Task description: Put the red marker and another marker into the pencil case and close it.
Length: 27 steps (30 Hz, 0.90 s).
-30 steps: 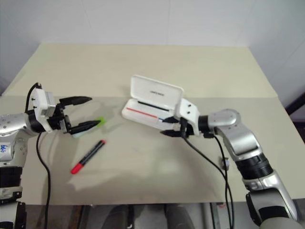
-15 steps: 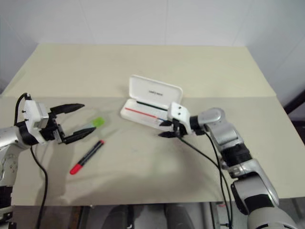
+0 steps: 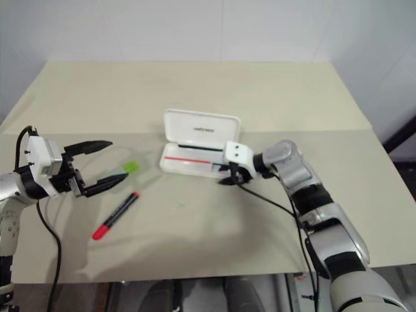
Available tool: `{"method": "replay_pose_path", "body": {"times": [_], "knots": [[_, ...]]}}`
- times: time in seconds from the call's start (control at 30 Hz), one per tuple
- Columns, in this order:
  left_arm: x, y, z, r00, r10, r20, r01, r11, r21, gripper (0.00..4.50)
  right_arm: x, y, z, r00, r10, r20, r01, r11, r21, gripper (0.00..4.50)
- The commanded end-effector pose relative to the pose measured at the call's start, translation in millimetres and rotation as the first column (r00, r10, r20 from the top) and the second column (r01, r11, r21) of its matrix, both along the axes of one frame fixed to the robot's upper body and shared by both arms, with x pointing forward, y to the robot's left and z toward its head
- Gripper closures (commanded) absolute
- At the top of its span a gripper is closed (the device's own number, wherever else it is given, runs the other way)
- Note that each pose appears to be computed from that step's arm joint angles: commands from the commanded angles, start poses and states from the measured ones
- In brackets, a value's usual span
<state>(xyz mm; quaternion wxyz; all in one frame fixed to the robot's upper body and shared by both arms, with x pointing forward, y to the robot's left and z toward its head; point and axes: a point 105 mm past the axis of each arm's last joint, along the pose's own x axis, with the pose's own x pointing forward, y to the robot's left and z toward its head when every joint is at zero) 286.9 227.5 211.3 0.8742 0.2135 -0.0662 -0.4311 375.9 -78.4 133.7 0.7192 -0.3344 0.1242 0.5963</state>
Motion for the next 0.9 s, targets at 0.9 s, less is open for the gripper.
{"method": "replay_pose_path", "body": {"times": [0.9], "knots": [[-1.8, -9.6, 9.1, 0.995, -0.092, 0.025, 0.091, 0.996, 0.025, 0.00, -90.8, -6.2, 0.3, 0.980, 0.194, 0.050, -0.195, 0.981, 0.004, 4.45]]}}
